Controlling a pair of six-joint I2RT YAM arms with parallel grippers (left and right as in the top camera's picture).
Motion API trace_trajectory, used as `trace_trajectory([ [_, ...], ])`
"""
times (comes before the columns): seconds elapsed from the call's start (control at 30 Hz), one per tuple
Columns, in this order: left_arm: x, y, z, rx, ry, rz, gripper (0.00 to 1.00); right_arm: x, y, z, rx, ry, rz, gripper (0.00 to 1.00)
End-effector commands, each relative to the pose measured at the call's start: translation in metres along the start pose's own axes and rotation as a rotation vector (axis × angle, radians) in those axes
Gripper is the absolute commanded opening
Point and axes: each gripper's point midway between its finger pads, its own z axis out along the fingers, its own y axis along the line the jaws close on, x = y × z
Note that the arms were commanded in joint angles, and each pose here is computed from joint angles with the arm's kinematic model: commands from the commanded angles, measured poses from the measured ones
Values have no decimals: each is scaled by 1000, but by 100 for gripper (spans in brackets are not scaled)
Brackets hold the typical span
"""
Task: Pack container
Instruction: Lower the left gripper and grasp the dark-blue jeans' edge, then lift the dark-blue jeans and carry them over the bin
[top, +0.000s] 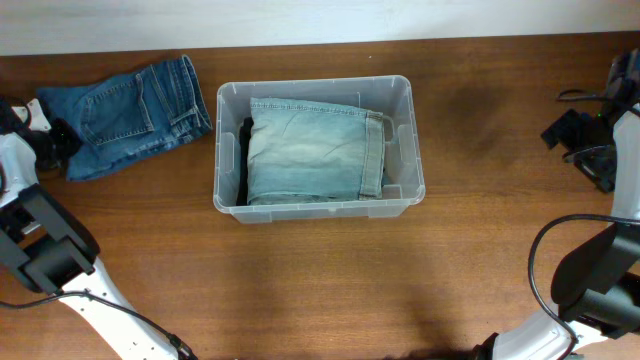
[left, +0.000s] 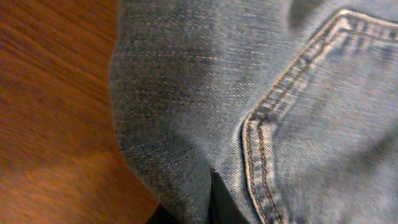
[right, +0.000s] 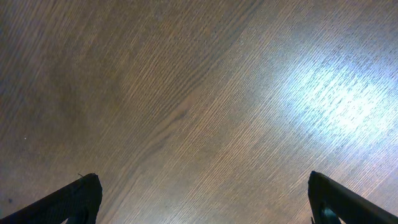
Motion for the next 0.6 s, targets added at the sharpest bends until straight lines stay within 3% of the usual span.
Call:
trace_trajectory([
  [0.0,-28,-49,-48,159,-82,51,1,0,-2,1,12,-3,8,98],
  [0.3,-81,-149,-208,408,-348,185,1,0,-2,1,12,-3,8,98],
  [0.57,-67,-245,-356,520,-541,306,1,0,-2,1,12,-3,8,98],
])
